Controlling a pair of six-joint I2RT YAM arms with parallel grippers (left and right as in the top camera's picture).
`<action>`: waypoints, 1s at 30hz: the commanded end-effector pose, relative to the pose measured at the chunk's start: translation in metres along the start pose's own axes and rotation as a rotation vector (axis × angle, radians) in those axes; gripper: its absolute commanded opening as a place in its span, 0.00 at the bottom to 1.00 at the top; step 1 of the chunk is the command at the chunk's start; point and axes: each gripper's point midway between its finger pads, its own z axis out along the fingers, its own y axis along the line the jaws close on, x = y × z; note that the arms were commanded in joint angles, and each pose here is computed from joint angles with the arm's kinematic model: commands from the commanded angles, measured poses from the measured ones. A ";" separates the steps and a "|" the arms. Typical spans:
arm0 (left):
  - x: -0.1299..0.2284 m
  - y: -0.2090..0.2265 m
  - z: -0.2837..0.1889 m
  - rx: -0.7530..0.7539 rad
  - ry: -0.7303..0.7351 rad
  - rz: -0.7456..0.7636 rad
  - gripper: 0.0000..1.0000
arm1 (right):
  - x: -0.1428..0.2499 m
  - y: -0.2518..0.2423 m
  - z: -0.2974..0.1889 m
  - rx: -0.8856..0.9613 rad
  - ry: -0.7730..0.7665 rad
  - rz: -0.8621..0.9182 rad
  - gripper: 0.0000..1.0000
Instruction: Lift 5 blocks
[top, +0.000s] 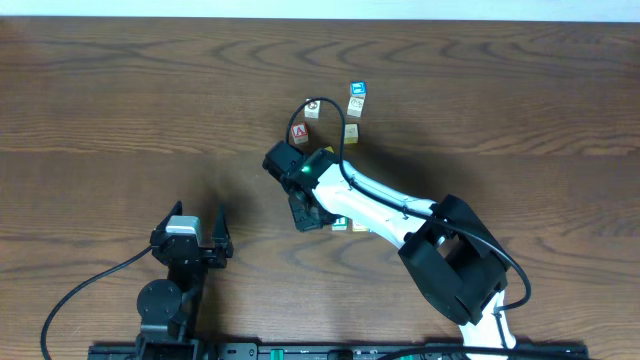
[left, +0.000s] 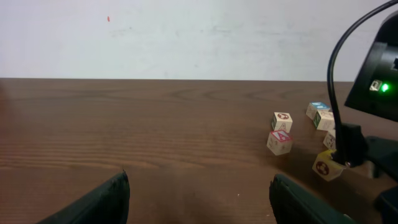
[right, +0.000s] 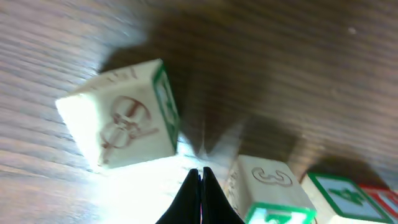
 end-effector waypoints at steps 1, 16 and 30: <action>0.016 -0.001 0.001 0.010 0.052 -0.007 0.73 | -0.004 -0.005 -0.004 0.037 -0.021 0.040 0.01; 0.016 -0.001 0.001 0.010 0.052 -0.007 0.72 | -0.003 -0.017 -0.005 0.099 -0.030 0.108 0.01; 0.016 -0.001 0.001 0.010 0.052 -0.007 0.73 | -0.004 -0.019 -0.005 0.108 -0.042 0.170 0.01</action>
